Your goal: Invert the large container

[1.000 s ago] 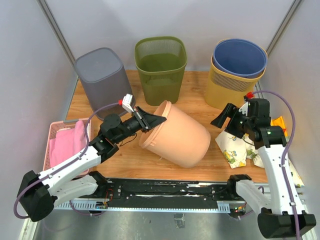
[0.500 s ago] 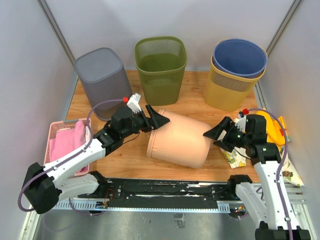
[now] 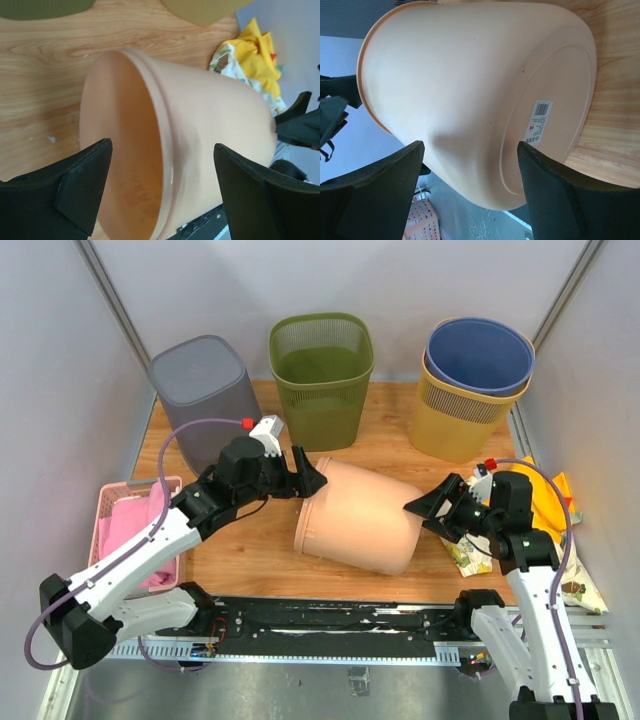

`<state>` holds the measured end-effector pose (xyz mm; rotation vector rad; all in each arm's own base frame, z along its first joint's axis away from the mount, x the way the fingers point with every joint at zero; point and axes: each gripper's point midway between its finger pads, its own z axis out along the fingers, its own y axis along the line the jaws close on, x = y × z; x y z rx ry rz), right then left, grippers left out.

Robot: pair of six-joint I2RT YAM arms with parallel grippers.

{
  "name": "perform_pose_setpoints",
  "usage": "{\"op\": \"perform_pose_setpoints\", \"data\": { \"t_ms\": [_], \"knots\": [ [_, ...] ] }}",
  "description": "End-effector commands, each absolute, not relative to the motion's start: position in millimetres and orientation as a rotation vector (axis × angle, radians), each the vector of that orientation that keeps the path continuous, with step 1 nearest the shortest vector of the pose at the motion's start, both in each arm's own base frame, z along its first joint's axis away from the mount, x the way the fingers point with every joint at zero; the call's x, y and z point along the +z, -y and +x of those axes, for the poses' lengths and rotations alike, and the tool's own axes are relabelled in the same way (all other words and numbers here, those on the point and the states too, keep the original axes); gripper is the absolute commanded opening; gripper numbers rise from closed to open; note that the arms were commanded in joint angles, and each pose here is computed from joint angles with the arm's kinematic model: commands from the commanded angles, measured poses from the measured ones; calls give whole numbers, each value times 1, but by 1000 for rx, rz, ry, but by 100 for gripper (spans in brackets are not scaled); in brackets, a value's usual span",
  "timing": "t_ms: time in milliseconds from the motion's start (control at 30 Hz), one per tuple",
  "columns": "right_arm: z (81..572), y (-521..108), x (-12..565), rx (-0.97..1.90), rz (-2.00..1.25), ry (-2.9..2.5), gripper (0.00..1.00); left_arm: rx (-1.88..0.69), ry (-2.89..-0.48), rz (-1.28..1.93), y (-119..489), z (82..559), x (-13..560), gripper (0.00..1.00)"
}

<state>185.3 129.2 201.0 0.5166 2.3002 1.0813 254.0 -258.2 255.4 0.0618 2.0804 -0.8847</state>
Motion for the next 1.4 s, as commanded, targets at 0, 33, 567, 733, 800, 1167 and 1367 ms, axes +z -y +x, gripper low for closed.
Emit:
{"op": "perform_pose_setpoints", "data": {
  "t_ms": [0, 33, 567, 733, 800, 1167, 1367],
  "knots": [
    [189, -134, 200, 1158, 540, -2275, 77, -785, -2122, 160, 238, 238, 238, 85],
    [190, -134, 199, 1160, 542, -2276, 77, -790, -2131, 177, 238, 235, 236, 84],
    [193, -144, 219, 1243, 445, -2240, 71, -736, -2245, 220, 238, 231, 193, 25],
    [193, -146, 238, 1268, 380, -2182, 65, -761, -2267, 230, 244, 229, 181, 24],
    [192, -149, 247, 1298, 345, -2150, 63, -777, -2270, 237, 247, 229, 179, 25],
    [185, -161, 301, 1375, 128, -2001, 59, -897, -2287, 255, 269, 227, 170, 26],
    [183, -167, 329, 1365, 36, -1964, 59, -980, -2283, 264, 281, 225, 172, 27]
  ]
}}
